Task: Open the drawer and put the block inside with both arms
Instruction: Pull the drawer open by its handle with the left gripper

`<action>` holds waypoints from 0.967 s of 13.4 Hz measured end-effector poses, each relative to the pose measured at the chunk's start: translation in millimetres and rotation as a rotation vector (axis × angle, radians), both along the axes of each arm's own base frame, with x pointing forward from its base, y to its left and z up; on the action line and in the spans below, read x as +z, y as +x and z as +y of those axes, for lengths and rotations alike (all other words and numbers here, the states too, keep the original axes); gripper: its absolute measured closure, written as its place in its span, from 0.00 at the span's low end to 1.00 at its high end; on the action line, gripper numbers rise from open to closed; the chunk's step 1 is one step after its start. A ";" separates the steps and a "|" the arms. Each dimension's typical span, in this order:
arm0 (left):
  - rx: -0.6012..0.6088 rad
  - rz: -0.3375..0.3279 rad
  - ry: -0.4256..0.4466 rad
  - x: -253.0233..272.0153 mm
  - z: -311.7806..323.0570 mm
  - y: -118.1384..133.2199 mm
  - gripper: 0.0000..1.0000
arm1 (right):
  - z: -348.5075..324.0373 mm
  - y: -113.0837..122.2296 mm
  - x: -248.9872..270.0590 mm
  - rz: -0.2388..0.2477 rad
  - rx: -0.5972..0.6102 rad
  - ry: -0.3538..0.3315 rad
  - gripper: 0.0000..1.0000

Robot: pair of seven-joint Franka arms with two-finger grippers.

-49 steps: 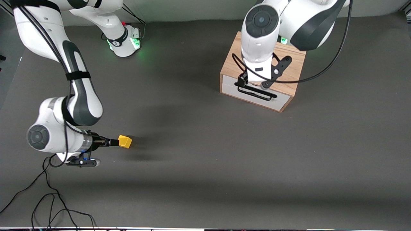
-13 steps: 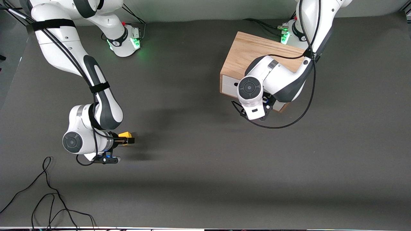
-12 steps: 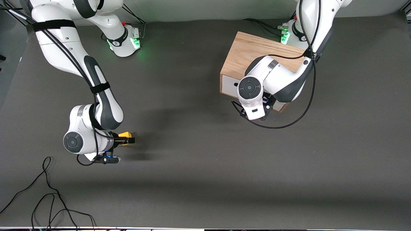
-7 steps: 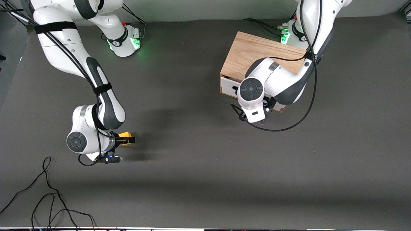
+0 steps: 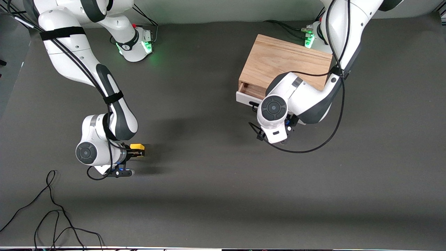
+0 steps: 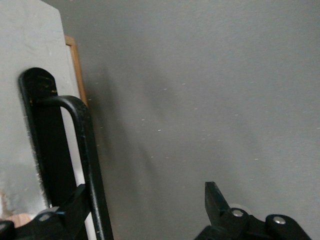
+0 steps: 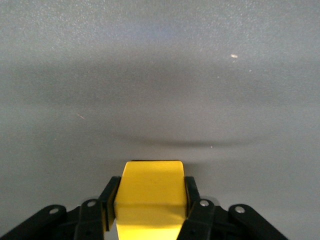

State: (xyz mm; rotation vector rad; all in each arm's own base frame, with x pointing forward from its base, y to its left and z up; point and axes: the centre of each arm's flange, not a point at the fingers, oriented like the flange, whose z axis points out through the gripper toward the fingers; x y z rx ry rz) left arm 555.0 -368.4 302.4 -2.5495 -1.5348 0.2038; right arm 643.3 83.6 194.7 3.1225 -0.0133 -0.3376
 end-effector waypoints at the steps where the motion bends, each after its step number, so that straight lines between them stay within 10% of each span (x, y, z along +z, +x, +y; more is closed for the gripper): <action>1: 0.004 -0.002 -0.007 -0.8 -1.1 5.5 0.00 | 0.2 1.5 3.5 -0.007 0.000 0.001 0.45; 13: 0.040 -0.143 -0.111 8.2 -4.8 39.7 0.00 | -10.6 4.7 226.8 -0.160 -0.011 0.054 0.45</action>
